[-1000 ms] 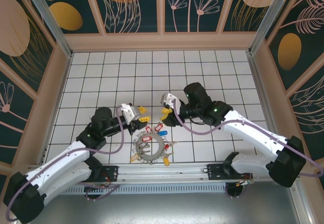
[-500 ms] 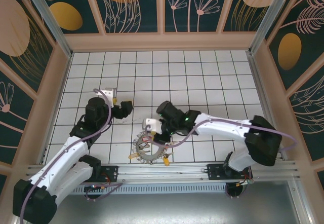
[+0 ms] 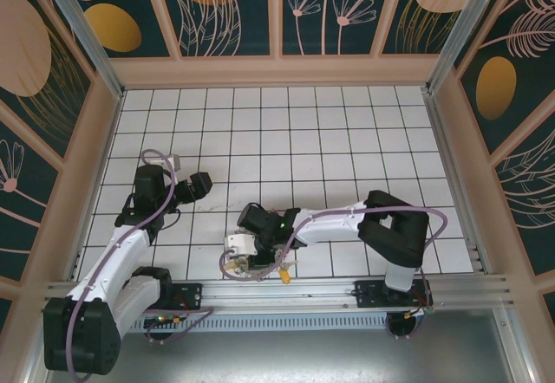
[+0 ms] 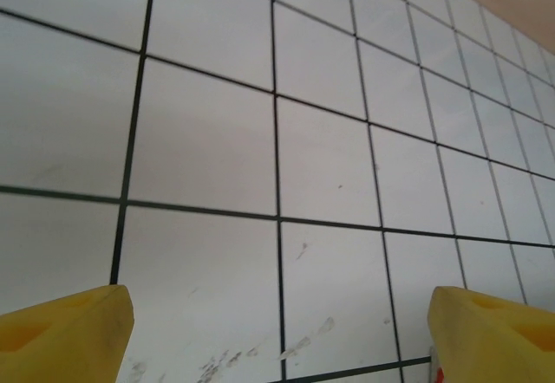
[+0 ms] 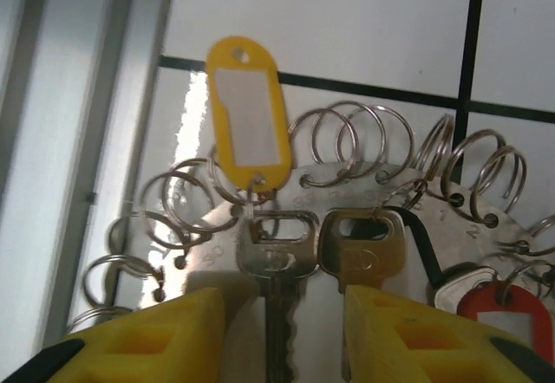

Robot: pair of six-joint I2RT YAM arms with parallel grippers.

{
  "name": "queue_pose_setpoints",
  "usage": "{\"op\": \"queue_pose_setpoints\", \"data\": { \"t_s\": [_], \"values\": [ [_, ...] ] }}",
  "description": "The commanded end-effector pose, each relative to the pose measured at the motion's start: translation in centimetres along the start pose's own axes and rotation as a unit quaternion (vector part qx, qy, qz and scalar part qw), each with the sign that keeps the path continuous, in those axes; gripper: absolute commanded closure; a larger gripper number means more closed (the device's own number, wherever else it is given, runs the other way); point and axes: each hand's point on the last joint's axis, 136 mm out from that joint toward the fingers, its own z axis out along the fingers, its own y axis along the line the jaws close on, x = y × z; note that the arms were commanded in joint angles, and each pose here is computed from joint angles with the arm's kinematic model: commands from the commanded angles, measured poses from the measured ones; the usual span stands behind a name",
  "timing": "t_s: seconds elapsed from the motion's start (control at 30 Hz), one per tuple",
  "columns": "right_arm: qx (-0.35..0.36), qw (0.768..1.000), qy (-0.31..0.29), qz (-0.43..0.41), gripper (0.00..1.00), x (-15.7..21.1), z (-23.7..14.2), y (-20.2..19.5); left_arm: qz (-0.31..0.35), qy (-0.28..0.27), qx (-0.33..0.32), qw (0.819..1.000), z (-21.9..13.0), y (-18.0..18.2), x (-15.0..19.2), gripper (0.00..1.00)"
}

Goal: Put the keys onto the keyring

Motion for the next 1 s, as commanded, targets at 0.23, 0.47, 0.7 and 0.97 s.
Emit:
{"op": "queue_pose_setpoints", "data": {
  "t_s": [0.23, 0.47, 0.7, 0.97],
  "values": [
    [-0.004, 0.999, 0.016, -0.029, 0.61, -0.9, -1.0, -1.3, 0.021, -0.020, -0.004, 1.000, -0.5, 0.3, -0.8, 0.12],
    [-0.016, 0.999, 0.017, -0.035, 0.59, -1.2, -0.7, -2.2, 0.020, -0.026, -0.024, 0.999, -0.7, 1.0, -1.0, 0.11],
    [-0.014, 0.999, 0.041, -0.012, 0.59, 0.0, 1.2, -2.5, 0.009, -0.009, -0.034, 0.999, -0.2, 1.7, -0.5, 0.11],
    [-0.001, 0.996, 0.091, -0.002, 0.58, 1.7, 1.9, -3.1, 0.009, -0.011, -0.027, 1.000, -0.3, 1.5, -0.5, 0.11]
  ]
}}
